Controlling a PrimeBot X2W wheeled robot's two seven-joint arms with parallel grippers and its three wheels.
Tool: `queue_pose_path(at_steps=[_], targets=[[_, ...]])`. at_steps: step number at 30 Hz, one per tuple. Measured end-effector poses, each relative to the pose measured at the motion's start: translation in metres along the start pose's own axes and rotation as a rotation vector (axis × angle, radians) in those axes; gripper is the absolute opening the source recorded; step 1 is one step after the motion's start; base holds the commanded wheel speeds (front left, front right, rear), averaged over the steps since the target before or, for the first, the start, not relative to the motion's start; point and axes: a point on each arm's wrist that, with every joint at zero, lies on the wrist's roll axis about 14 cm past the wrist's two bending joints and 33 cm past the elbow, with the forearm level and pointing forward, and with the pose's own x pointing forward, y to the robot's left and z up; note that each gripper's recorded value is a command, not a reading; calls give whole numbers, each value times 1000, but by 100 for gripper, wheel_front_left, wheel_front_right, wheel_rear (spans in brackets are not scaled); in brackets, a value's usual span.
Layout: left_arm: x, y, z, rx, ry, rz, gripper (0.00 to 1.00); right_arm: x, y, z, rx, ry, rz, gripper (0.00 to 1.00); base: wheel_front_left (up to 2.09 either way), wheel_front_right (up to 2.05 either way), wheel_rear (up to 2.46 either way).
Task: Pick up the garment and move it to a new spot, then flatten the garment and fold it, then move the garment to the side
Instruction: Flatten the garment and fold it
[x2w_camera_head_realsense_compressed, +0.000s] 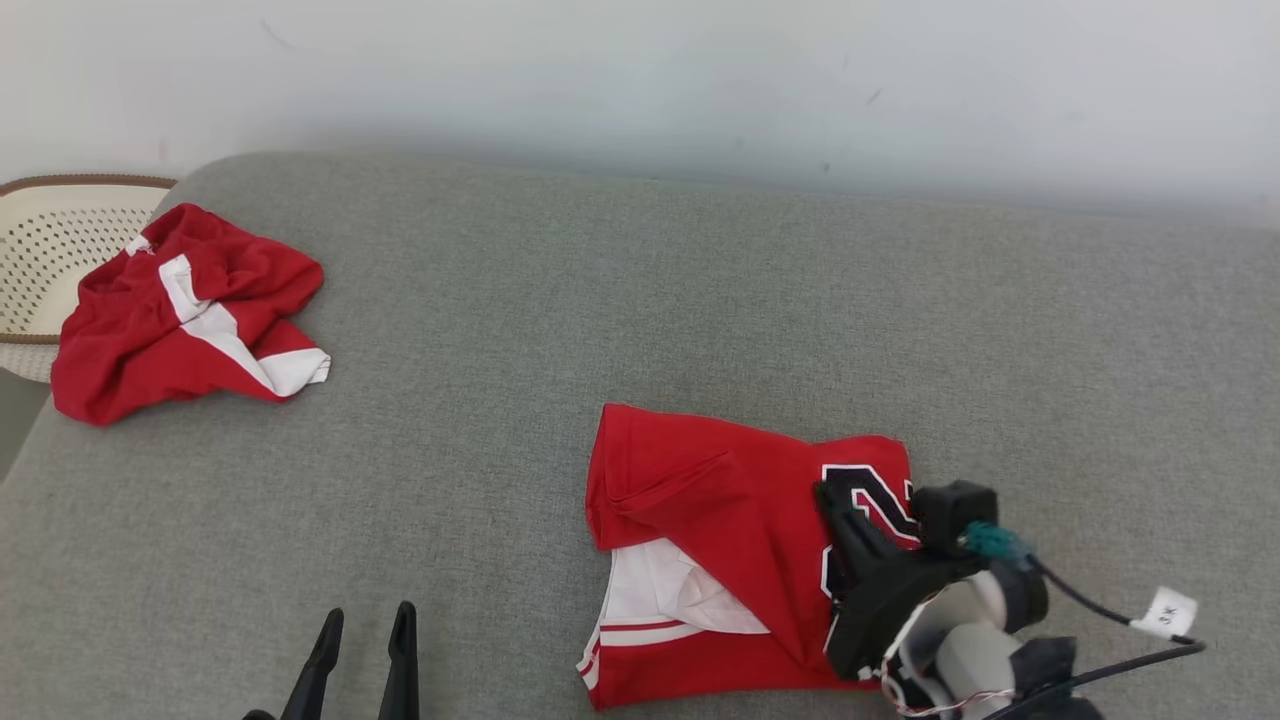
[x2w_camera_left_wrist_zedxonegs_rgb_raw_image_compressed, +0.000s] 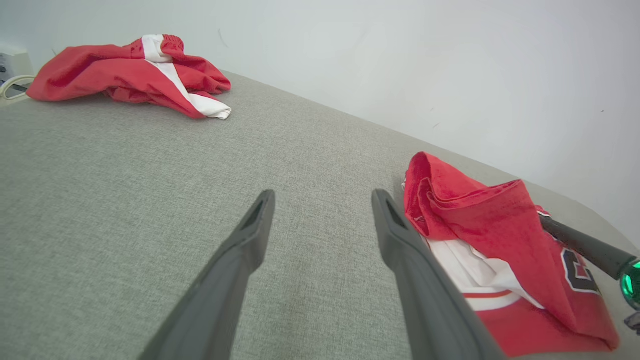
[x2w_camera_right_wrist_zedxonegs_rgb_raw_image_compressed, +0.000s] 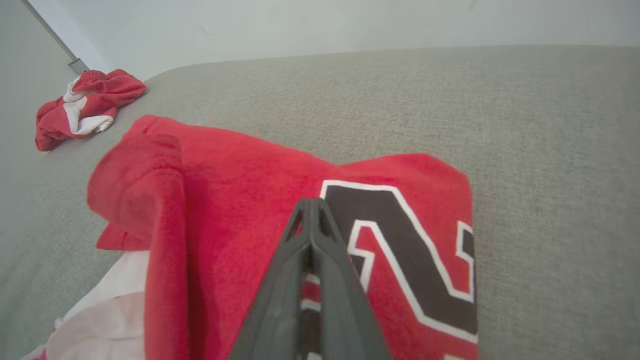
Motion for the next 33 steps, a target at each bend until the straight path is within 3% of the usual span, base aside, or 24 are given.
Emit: queue_pose_path(at_steps=[14, 23, 27, 30, 31, 33], targets=[[-3, 9, 4, 4, -11, 28, 100, 14, 72, -20, 75, 47, 154, 0, 0, 0, 0], [-4, 12, 6, 2, -18, 44, 100, -4, 122, -46, 132, 119, 294, 0, 0, 0, 0], [-2, 12, 7, 0, -22, 45, 100, -9, 121, -47, 154, 125, 299, 0, 0, 0, 0], [0, 7, 9, 1, -32, 32, 100, -3, 101, -22, 164, 52, 260, 1, 0, 0, 0], [1, 6, 11, 2, -38, 29, 100, -1, 94, -13, 166, 27, 244, 30, 0, 0, 0], [2, 5, 12, 2, -44, 25, 100, 1, 75, 3, 158, -21, 204, 100, 0, 0, 0]])
